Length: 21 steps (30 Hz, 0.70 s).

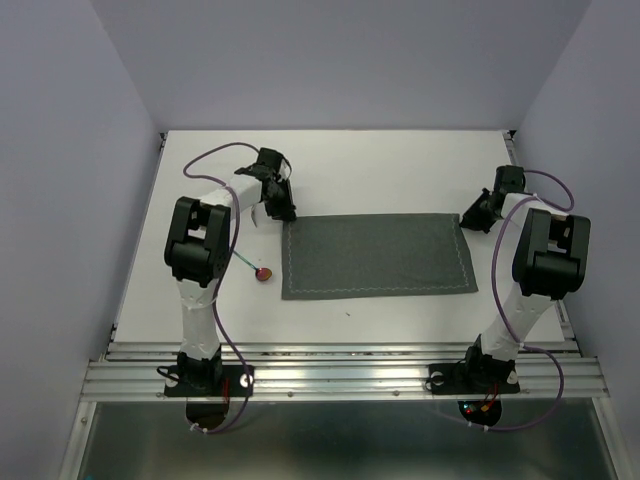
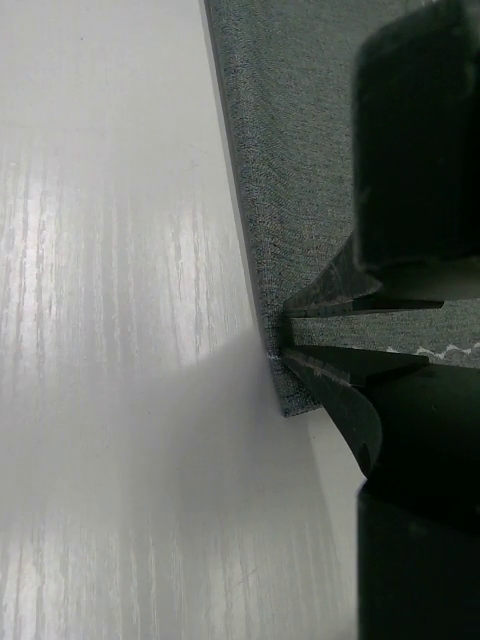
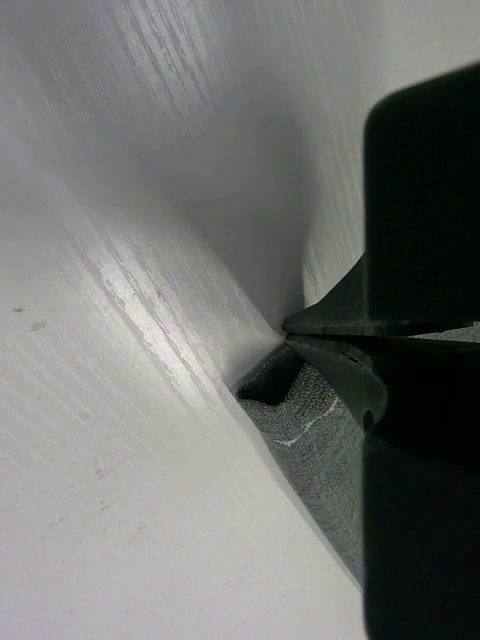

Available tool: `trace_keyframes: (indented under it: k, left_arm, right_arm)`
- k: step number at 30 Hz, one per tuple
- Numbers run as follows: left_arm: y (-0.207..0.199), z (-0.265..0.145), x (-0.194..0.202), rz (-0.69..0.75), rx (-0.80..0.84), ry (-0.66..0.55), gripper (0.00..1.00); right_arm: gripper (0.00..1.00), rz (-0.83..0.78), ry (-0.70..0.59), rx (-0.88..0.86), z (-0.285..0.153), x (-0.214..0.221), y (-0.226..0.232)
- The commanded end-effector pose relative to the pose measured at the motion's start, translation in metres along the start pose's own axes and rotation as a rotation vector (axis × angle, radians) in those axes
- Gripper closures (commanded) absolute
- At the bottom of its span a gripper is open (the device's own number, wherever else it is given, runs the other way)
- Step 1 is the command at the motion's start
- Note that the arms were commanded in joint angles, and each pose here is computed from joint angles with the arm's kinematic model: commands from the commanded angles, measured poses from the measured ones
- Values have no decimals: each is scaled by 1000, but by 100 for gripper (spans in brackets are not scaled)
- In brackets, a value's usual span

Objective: Fold the napkin into a case and place the utensils inside
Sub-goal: Smooth out the rectangle-folded napkin at the center of the board.

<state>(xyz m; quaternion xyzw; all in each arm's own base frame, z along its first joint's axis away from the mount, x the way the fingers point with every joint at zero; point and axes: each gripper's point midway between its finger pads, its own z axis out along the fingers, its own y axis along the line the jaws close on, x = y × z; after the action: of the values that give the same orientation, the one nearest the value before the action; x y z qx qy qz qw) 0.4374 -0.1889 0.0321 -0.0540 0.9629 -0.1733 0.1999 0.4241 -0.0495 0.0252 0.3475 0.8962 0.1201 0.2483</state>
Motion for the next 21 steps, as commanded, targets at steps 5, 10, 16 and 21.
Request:
trace_keyframes:
  k: [5,10,16,21]
  left_arm:
    - [-2,-12,-2,35,-20,-31,71]
    - [-7,-35,-20,58,-39,-92,71]
    - [-20,-65,-20,51,13,-128,71]
    - [-30,-77,-9,62,51,-126,70]
  right_arm:
    - [96,-13,5,-6,2,0,1]
    - [96,-16,-20,-32,-11,-6,10]
    - [70,-2,-127,22,-44,-21,5]
    - [51,-44,-121,114,-65,-6,-18]
